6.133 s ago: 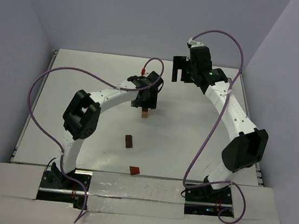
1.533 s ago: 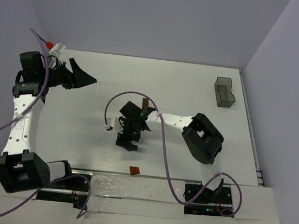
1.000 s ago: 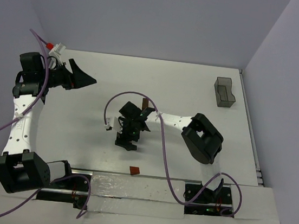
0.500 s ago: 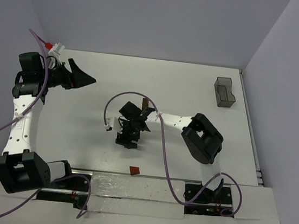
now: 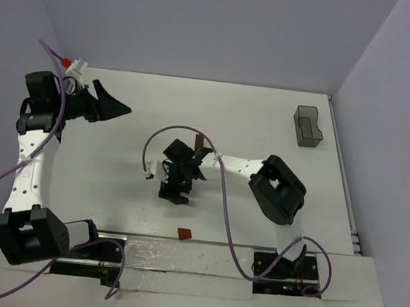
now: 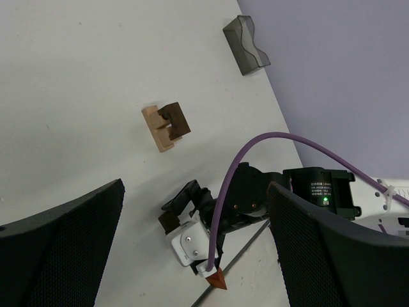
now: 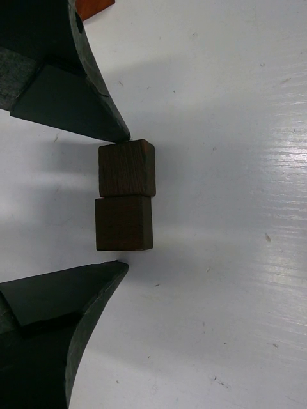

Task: Build the wood block tower

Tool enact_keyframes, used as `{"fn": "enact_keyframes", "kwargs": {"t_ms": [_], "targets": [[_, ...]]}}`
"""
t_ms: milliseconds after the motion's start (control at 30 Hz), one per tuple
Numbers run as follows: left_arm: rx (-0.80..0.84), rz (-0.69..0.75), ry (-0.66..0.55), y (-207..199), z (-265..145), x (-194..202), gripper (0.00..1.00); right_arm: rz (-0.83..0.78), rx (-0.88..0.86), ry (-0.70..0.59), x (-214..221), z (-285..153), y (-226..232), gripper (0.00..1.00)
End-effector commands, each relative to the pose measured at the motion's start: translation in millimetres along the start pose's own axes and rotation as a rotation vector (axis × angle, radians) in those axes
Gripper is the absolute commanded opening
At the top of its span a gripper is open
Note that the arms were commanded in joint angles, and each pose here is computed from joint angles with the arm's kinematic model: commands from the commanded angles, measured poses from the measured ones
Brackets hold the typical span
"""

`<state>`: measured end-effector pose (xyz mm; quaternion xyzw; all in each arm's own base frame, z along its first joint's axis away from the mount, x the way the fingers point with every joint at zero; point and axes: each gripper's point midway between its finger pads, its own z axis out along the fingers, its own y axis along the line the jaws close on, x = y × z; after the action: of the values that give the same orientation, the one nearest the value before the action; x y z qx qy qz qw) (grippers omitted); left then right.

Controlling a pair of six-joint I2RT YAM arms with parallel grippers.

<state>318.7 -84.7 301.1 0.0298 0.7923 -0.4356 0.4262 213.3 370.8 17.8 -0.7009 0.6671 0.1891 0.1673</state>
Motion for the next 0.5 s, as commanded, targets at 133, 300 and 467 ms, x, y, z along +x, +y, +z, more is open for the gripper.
{"fn": "enact_keyframes", "kwargs": {"t_ms": [133, 300, 467], "targets": [[0.031, 0.048, -0.027, -8.9, -3.5, -9.2, 0.99, -0.003, 0.013, -0.014, -8.2, -4.2, 0.0, 1.0], [0.032, 0.045, -0.026, -9.0, -3.0, -9.1, 0.99, 0.008, 0.009, -0.02, -11.4, -3.6, -0.4, 1.0], [0.033, 0.046, -0.026, -9.2, -3.3, -8.9, 0.99, 0.015, 0.007, -0.032, -15.1, -2.9, -0.7, 1.0]]}}
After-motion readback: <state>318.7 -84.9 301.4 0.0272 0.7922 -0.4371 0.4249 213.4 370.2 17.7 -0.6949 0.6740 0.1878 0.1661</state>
